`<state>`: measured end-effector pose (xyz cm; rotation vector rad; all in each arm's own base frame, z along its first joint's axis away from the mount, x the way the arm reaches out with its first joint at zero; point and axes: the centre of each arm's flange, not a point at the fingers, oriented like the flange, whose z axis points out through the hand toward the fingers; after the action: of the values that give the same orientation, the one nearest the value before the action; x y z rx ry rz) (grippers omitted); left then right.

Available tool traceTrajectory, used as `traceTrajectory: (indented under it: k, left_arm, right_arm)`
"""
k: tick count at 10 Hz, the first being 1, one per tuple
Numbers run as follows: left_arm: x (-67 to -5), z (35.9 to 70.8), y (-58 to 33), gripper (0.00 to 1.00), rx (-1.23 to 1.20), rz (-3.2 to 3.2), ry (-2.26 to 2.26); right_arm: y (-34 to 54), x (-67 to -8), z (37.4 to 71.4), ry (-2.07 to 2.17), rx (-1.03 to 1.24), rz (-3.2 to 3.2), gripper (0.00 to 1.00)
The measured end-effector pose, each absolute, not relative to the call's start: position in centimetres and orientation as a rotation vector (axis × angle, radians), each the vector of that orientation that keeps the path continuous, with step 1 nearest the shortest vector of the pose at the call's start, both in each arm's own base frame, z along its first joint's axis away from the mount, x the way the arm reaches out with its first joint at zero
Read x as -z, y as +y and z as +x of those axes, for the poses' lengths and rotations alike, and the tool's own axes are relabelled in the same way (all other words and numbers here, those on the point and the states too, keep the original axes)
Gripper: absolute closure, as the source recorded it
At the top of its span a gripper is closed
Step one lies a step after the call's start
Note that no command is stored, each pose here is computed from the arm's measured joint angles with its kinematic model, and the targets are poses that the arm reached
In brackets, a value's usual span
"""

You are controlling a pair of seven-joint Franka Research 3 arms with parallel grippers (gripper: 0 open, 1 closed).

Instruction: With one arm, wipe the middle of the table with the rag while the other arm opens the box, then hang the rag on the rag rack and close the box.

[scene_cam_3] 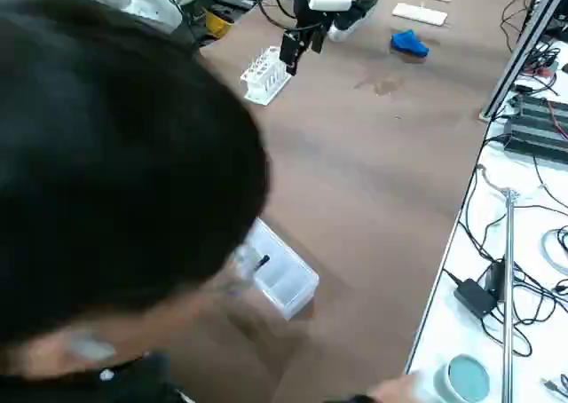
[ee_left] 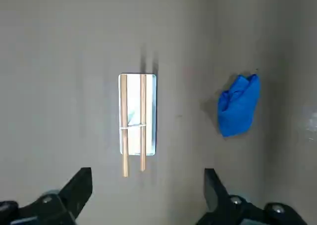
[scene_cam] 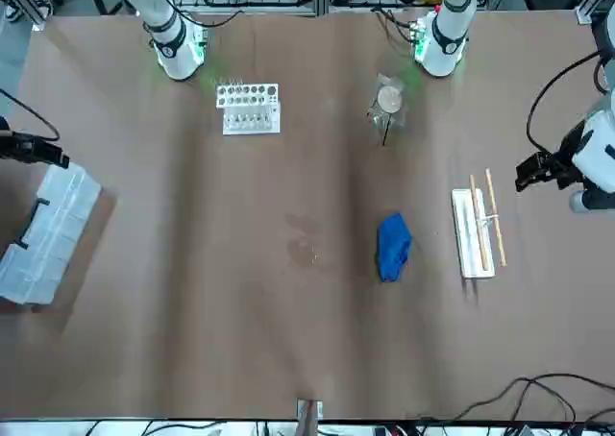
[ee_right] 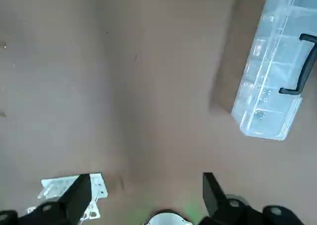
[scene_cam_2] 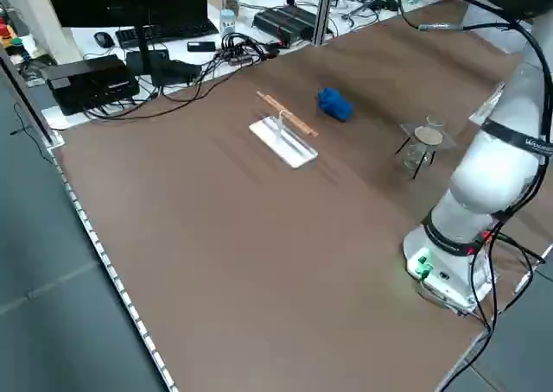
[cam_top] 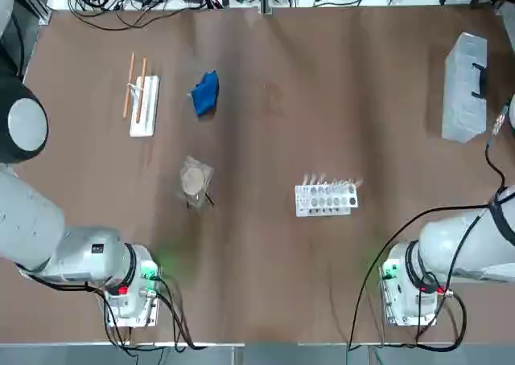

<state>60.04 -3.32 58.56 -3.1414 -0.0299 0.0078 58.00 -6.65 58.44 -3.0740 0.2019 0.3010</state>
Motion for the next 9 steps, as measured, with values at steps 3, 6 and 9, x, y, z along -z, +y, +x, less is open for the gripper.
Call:
traceTrajectory:
  k: [3, 6, 9]
  left_arm:
    - [-58.6, 60.0, -3.3, 0.01, -0.008, -3.141, -0.030]
    - [-58.5, 60.1, -3.4, 0.00, -0.010, -3.142, -0.027]
    - [-54.5, 62.1, -6.5, 0.01, -0.023, -3.146, 0.048]
  right_arm:
    - [-6.7, -58.4, 58.0, 0.202, -0.302, -3.074, 0.01]
    - [-6.9, -58.4, 58.0, 0.208, -0.304, -3.073, 0.01]
    - [-7.0, -58.4, 57.9, 0.212, -0.308, -3.072, 0.01]
